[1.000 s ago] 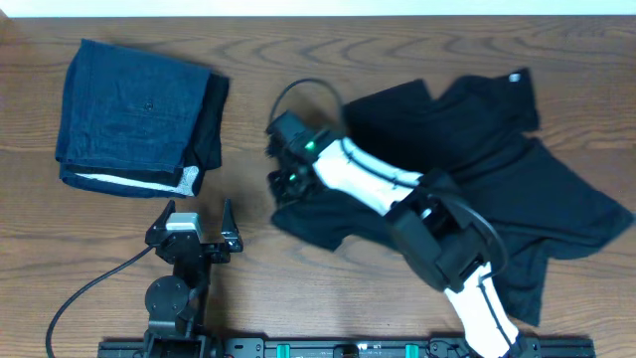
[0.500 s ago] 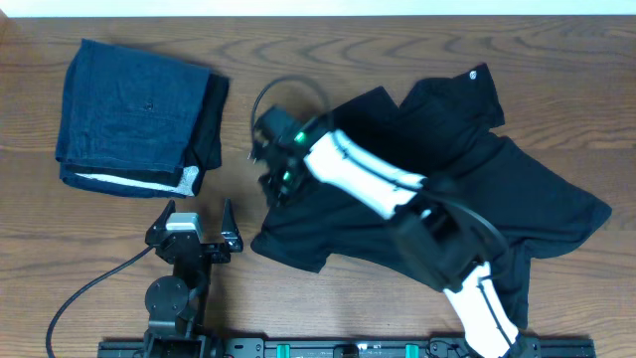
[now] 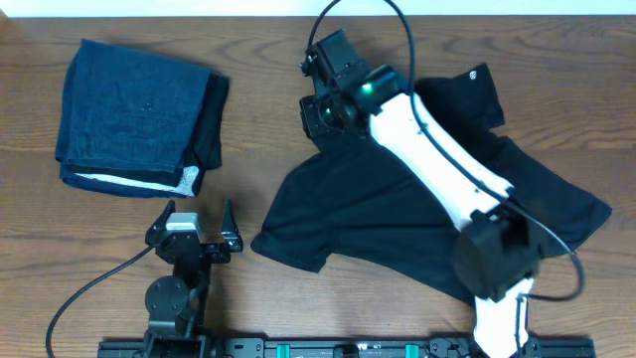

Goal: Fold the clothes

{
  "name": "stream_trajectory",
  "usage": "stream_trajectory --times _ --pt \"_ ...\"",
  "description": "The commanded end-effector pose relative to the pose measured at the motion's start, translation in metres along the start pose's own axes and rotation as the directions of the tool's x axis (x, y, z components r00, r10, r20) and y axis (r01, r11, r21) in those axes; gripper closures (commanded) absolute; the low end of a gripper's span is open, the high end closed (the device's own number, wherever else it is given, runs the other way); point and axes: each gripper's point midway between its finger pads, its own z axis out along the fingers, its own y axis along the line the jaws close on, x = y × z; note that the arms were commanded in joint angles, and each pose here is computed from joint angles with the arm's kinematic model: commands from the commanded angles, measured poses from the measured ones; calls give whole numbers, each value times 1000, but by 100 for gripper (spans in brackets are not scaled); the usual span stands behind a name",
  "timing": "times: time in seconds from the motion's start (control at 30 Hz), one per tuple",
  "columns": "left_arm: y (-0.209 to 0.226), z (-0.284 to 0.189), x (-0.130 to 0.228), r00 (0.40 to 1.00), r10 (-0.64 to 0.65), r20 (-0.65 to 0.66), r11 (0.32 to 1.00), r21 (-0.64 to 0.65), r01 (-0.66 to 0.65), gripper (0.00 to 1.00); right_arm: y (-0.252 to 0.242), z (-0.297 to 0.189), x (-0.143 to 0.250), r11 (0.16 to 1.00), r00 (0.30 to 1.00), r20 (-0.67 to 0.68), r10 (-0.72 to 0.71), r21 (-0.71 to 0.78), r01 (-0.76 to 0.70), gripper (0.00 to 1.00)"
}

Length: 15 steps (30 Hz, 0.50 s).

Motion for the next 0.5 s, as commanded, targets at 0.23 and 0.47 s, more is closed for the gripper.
stream_trajectory --times 0.23,0.47 --pt "3 1 17 999 20 -50 1000 -12 -20 2 -67 105 26 950 985 -22 174 267 -162 99" --pt "3 1 17 999 20 -50 1000 -12 -20 2 -78 129 39 939 982 -47 185 303 -162 99"
